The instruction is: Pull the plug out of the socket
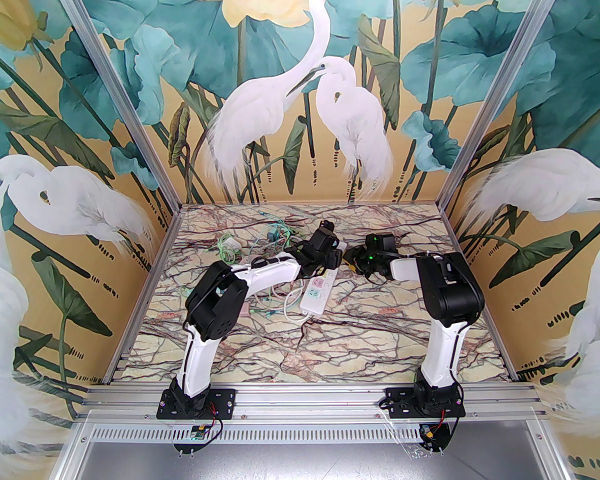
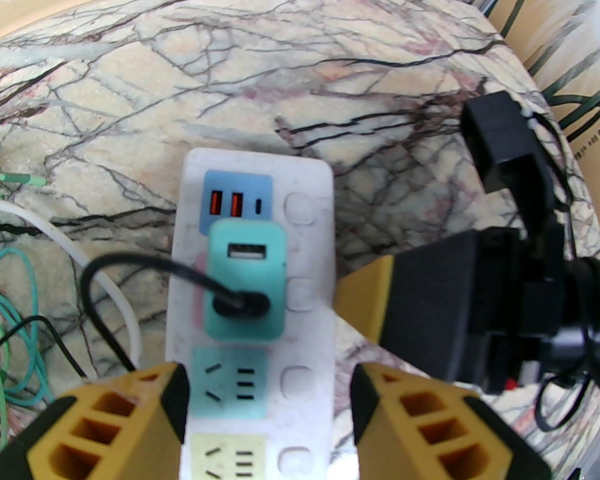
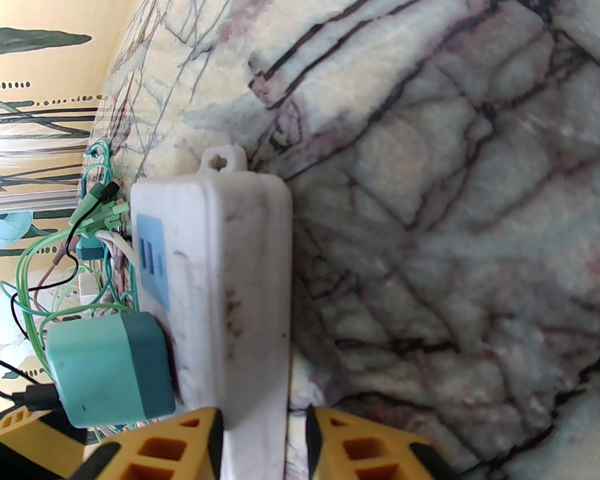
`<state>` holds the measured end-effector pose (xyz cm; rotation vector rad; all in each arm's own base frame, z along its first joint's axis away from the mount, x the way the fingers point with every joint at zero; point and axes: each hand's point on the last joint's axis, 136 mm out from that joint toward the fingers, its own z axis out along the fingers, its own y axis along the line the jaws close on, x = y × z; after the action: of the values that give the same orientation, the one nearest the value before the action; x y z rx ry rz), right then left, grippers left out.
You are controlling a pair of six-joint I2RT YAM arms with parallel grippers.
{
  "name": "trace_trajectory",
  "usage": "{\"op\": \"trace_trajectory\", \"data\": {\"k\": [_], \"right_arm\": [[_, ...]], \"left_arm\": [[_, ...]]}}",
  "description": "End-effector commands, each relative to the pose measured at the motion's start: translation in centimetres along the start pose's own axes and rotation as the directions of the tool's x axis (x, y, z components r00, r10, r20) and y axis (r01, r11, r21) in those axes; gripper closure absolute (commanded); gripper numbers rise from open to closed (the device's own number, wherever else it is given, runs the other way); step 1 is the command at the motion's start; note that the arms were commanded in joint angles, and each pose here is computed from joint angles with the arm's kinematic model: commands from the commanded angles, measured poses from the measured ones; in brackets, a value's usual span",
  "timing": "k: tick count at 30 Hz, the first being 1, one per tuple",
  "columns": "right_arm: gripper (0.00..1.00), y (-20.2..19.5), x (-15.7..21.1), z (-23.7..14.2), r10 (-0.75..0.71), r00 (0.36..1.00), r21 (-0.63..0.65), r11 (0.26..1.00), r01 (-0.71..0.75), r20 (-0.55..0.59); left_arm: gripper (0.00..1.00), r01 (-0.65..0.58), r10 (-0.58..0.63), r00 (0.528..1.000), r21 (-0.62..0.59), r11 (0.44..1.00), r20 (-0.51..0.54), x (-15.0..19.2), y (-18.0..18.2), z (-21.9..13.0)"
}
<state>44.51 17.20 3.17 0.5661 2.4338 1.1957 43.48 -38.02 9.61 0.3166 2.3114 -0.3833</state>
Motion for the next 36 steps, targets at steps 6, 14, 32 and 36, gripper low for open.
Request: {"op": "trace_trajectory", "data": {"k": [6, 14, 32, 36], "right_arm": [[0.65, -0.5, -0.1, 0.9, 0.008, 1.000, 0.006, 1.000, -0.008, -0.009], [0.65, -1.2, 0.0, 1.2, 0.021, 1.000, 0.030, 0.999, -0.020, -0.017], [0.65, -3.5, 0.3, 1.4, 0.041, 0.999, 0.151, 0.988, -0.037, -0.027], [0.65, -3.1, 0.4, 1.6, 0.033, 0.999, 0.139, 0.990, -0.028, -0.035]], "left_arm": [[0.41, -0.038, 0.037, 0.999, -0.037, 0.999, -0.036, 0.2, 0.9, 2.6], [0.58, -0.064, 0.061, 0.996, -0.040, 0.997, -0.069, 1.4, 1.3, 3.7], [0.88, 0.082, -0.078, 0.996, 0.094, 0.992, -0.049, -1.9, 0.3, 0.9], [0.88, 0.004, -0.003, 0.999, 0.035, 0.999, -0.034, -1.6, 0.0, 0.8]]}}
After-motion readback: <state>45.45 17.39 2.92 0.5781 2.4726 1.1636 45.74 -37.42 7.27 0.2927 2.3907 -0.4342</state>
